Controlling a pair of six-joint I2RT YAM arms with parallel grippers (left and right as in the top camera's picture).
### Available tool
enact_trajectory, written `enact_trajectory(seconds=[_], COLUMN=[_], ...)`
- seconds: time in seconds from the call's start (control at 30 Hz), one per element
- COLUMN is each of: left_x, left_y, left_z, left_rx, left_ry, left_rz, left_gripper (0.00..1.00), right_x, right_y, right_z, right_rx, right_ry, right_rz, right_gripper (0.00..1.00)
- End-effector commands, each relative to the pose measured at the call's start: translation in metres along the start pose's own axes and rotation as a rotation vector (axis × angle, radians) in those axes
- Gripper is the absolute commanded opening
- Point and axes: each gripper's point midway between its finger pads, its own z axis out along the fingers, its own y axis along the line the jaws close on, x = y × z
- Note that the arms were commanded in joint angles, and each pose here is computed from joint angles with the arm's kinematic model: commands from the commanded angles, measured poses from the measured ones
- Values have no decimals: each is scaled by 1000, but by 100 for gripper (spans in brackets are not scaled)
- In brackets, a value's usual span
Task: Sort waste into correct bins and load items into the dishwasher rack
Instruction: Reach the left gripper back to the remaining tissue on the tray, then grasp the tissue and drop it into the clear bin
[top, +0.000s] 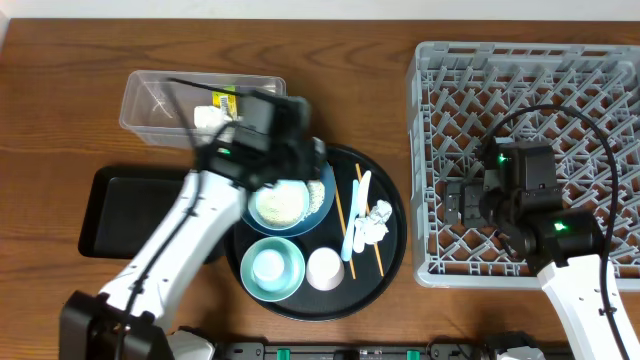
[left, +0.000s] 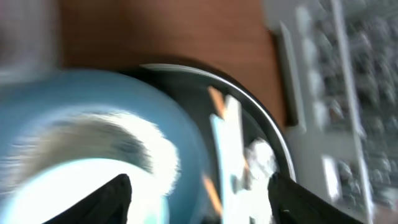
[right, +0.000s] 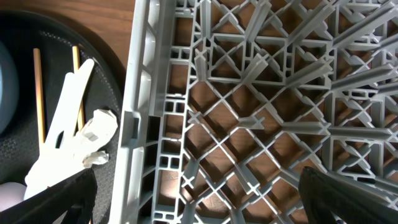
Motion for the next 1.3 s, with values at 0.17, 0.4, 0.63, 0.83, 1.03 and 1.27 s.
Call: enact_trajectory(seconds=[0.17,0.4,0.63,0.83,1.03,1.27], left_x=[70,118,140,147,130,46], left_y=[-44,-57,-61,-56,-44,-44], left_z=[46,80,93,100,96,40], left_rx=[7,-18,-30,-47,-126,-111], left_ry=[201,349,410,439,378,171], left_rz=[149,166,199,196,214,182], left_gripper=[73,72,59,12,6,6], right_x=[-5,-5,-5,-5,-5,-4], right_y=[2,2,2,2,1,1], right_z=[-4,-4,-4,-4,-4,-4], right_rx=[-6,-6,-6,-6,-5,-5], right_ry=[-17,-17,-17,-17,-17,-13], right_rz=[10,10,10,10,10,10], right_gripper=[99,99,99,99,99,99])
